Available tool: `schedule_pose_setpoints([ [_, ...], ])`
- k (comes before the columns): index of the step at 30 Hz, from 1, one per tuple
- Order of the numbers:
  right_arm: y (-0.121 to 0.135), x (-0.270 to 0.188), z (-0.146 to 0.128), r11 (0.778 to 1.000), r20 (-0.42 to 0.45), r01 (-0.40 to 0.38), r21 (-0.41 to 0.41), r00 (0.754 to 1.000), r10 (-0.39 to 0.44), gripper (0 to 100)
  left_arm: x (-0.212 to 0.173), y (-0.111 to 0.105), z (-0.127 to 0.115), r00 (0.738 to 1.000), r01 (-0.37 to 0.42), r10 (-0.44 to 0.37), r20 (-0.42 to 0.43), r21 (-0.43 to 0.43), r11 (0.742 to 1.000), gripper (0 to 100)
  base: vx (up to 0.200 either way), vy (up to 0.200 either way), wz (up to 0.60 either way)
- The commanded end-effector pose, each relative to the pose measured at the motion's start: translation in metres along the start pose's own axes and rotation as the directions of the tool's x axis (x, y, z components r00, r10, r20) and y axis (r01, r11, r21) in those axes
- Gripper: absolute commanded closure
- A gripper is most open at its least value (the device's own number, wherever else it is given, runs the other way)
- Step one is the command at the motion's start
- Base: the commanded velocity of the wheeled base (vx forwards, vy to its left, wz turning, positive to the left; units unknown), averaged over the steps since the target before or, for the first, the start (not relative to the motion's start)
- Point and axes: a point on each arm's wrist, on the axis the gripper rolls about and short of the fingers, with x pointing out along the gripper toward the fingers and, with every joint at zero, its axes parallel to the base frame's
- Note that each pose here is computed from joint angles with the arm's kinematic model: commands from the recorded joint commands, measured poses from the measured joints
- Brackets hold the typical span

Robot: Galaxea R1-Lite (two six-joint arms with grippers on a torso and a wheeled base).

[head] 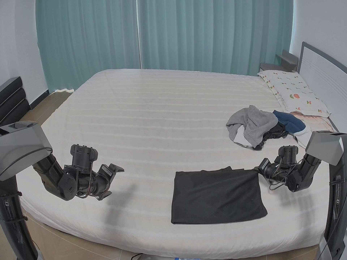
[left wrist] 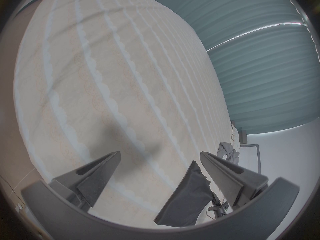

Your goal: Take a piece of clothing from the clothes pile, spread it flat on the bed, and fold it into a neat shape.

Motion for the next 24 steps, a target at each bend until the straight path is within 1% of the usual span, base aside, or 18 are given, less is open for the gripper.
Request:
schedule_pose_setpoints([
  [1, 0.000, 0.000, 0.000, 1.000, -0.001, -0.002, 0.000, 1.000, 0.002, 100, 0.000, 0.000, 0.000, 1.000, 0.001, -0.001, 0.000, 0.001, 1.000, 0, -0.200, 0.000, 0.00],
  [3, 0.001, 0.000, 0.000, 1.000, 0.000, -0.003, -0.001, 1.000, 0.003, 100, 0.000, 0.000, -0.001, 1.000, 0.000, 0.000, -0.002, 0.002, 1.000, 0, -0.200, 0.000, 0.00],
  [9, 0.002, -0.001, 0.000, 1.000, 0.000, -0.010, -0.001, 1.000, 0.010, 100, 0.000, 0.000, 0.000, 1.000, 0.002, -0.002, 0.000, 0.001, 1.000, 0, 0.000, 0.000, 0.00],
  [12, 0.005, 0.002, 0.001, 0.999, 0.024, -0.044, -0.014, 0.999, 0.044, 100, 0.000, -0.001, -0.001, 1.000, 0.004, -0.004, 0.000, 0.002, 1.000, 0, 0.000, 0.000, 0.00],
  [16, 0.002, 0.009, -0.003, 0.996, 0.062, -0.083, -0.034, 0.994, 0.085, 100, 0.000, -0.002, 0.000, 1.000, 0.006, -0.007, 0.001, 0.003, 1.000, 0, 0.000, 0.000, 0.00],
  [19, 0.001, 0.010, -0.005, 0.994, 0.072, -0.097, -0.042, 0.992, 0.100, 100, 0.002, -0.009, -0.006, 1.000, 0.028, -0.028, -0.012, 0.023, 0.999, 0, 0.000, 0.000, 0.00],
  [22, 0.000, 0.010, -0.005, 0.994, 0.072, -0.097, -0.040, 0.992, 0.100, 100, 0.009, -0.021, -0.021, 0.998, 0.056, -0.053, -0.046, 0.061, 0.997, 0, 0.000, 0.000, 0.00],
  [24, 0.000, 0.010, -0.005, 0.994, 0.070, -0.097, -0.040, 0.993, 0.100, 100, 0.015, -0.026, -0.027, 0.996, 0.064, -0.059, -0.061, 0.080, 0.995, 0, 0.000, 0.000, 0.00],
])
